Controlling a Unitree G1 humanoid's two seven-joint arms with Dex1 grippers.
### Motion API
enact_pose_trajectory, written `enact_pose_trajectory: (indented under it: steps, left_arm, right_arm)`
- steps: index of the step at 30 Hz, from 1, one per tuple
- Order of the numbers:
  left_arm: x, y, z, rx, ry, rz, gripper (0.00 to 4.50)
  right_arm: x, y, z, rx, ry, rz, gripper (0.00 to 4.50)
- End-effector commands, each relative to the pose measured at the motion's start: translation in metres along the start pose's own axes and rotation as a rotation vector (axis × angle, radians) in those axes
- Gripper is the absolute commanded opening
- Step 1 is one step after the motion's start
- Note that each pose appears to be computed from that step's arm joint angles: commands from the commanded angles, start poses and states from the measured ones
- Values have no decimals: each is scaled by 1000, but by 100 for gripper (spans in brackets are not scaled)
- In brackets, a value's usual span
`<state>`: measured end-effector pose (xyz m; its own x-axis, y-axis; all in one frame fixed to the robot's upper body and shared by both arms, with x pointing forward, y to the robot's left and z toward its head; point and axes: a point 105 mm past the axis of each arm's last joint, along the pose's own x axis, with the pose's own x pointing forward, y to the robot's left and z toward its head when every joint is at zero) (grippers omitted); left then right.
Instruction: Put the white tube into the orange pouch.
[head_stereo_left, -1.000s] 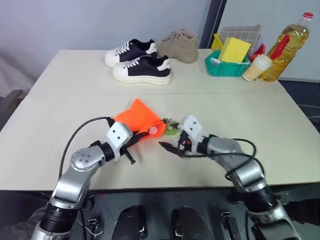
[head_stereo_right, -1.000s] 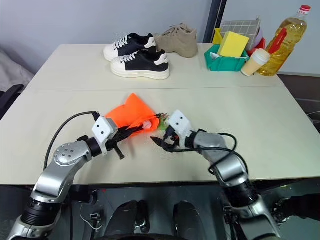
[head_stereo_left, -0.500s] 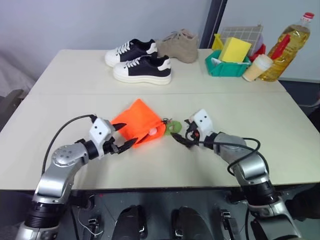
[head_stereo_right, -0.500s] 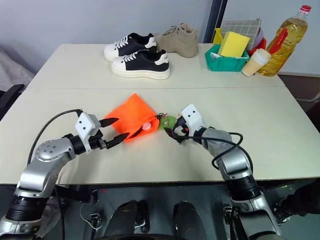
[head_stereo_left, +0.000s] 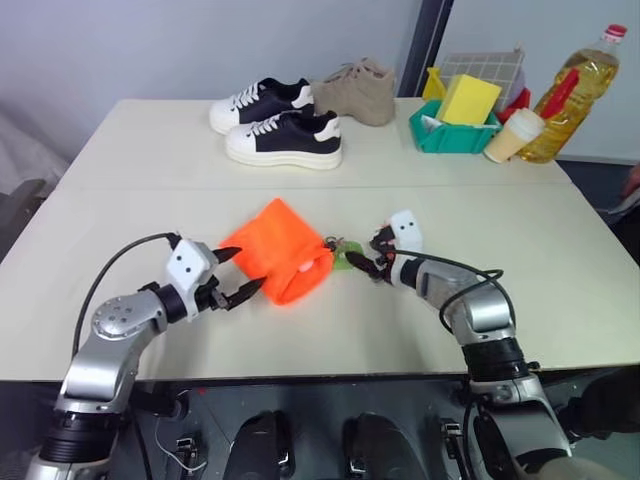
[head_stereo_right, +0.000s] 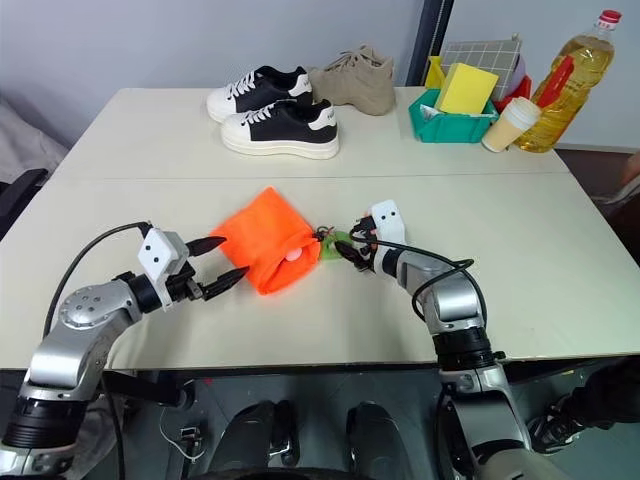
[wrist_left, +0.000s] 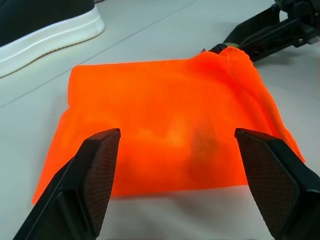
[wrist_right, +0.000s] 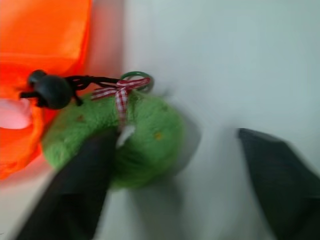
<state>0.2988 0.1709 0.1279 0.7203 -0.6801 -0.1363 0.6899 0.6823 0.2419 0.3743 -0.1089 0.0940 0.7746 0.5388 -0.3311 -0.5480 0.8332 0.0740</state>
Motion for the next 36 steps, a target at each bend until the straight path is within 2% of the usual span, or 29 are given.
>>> enact_pose_trajectory:
  steps: [1, 4, 7, 12, 19, 20, 22, 28, 32, 36]
  left_arm:
    - [-1, -3, 13, 27, -54, 0, 395]
    - [-2, -3, 13, 23, -58, 7, 395]
    - [-2, -3, 15, 18, -68, 16, 395]
    - [0, -1, 23, -11, -113, 32, 395]
    - [12, 2, 33, -83, -167, -8, 395]
    - [14, 2, 36, -106, -182, -25, 395]
    - [22, 1, 45, -147, -222, -72, 447]
    - [46, 1, 59, -192, -268, -172, 449]
    - [72, -10, 58, -189, -230, -356, 449]
    - [86, -4, 55, -162, -186, -398, 449]
  right_arm:
    - [1, 7, 6, -34, -20, 26, 167]
    - [-4, 5, 9, -51, -39, 20, 5]
    - [-11, -1, 15, -95, -60, -10, 1]
    - [-48, -18, 59, -241, -225, -96, 1]
    - [-77, -7, 91, -341, -338, -66, 1]
    - [-78, -4, 94, -350, -347, -52, 1]
    - [-80, 4, 99, -362, -370, -16, 0]
    - [-79, 19, 105, -376, -393, 58, 0]
    - [-79, 27, 104, -391, -397, 91, 0]
    - [-82, 22, 98, -419, -376, 40, 0]
